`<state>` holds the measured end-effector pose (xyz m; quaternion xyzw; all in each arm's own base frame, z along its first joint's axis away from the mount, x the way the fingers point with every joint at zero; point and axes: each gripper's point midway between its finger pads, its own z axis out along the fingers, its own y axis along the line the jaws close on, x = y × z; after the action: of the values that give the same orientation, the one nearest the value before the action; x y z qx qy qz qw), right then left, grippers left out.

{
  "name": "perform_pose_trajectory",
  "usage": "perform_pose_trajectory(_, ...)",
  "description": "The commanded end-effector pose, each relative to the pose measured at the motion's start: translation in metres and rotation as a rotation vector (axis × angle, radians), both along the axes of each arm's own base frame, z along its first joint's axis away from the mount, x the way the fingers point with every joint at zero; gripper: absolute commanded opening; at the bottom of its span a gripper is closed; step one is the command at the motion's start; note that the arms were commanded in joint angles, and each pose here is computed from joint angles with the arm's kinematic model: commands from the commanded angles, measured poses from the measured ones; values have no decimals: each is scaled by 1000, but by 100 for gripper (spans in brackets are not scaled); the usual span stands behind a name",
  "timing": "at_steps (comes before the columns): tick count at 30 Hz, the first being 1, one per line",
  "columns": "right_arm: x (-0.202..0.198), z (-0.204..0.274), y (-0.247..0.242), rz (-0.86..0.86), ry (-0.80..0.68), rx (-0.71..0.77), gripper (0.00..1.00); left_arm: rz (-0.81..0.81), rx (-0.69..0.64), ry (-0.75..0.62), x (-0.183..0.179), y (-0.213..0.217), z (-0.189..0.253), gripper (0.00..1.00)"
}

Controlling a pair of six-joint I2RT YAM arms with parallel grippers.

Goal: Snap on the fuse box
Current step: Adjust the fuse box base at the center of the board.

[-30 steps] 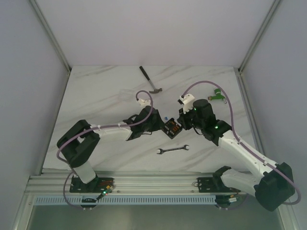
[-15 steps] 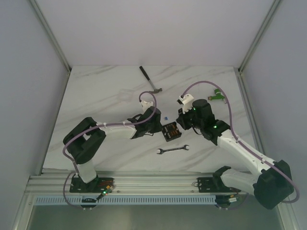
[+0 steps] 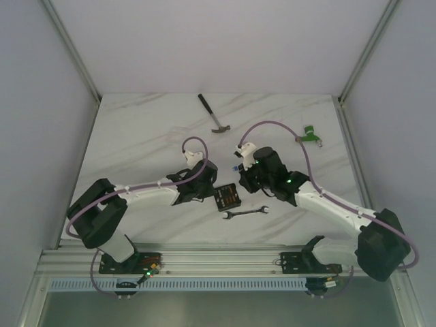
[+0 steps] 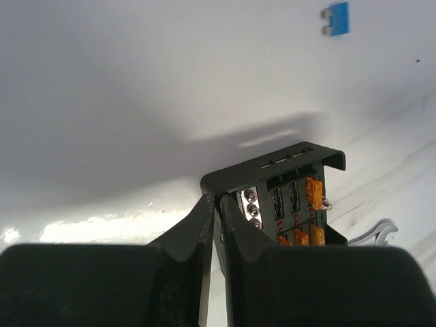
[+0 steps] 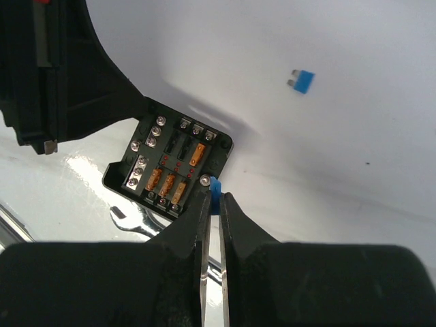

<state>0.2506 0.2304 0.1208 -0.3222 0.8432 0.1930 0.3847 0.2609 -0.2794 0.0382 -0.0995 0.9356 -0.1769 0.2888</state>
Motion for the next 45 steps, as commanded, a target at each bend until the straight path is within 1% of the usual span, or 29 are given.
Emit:
perform_pose_trajectory(1,5,7,22,-39,1,21,0,80,89,71,-25,39,-21,16)
perform_pose_trajectory(8,-5,3,57,-38,17,28,0,190,78,82,-42,68,-22,19)
perform_pose_trajectory(17,-11,-3,96,-1,32,24,0,279,28,30,-42,82,-5,29)
perform_pose_trajectory(19,-12,-6,104,1,35,17,0,288,18,21,-41,84,-3,33)
perform_pose_trajectory(22,-15,-15,112,16,39,-10,0,297,-4,2,-40,88,5,42)
perform_pose_trajectory(28,-13,-32,118,18,45,-68,0,316,-56,-53,-33,99,25,64)
perform_pose_trajectory(30,-12,-35,119,11,37,-87,0,320,-64,-54,-31,104,25,70)
perform_pose_trajectory(33,-12,-37,120,9,24,-108,0,308,-84,-44,-29,108,23,74)
perform_pose_trajectory(45,-12,-48,122,-3,6,-194,0,283,-155,4,-28,115,8,83)
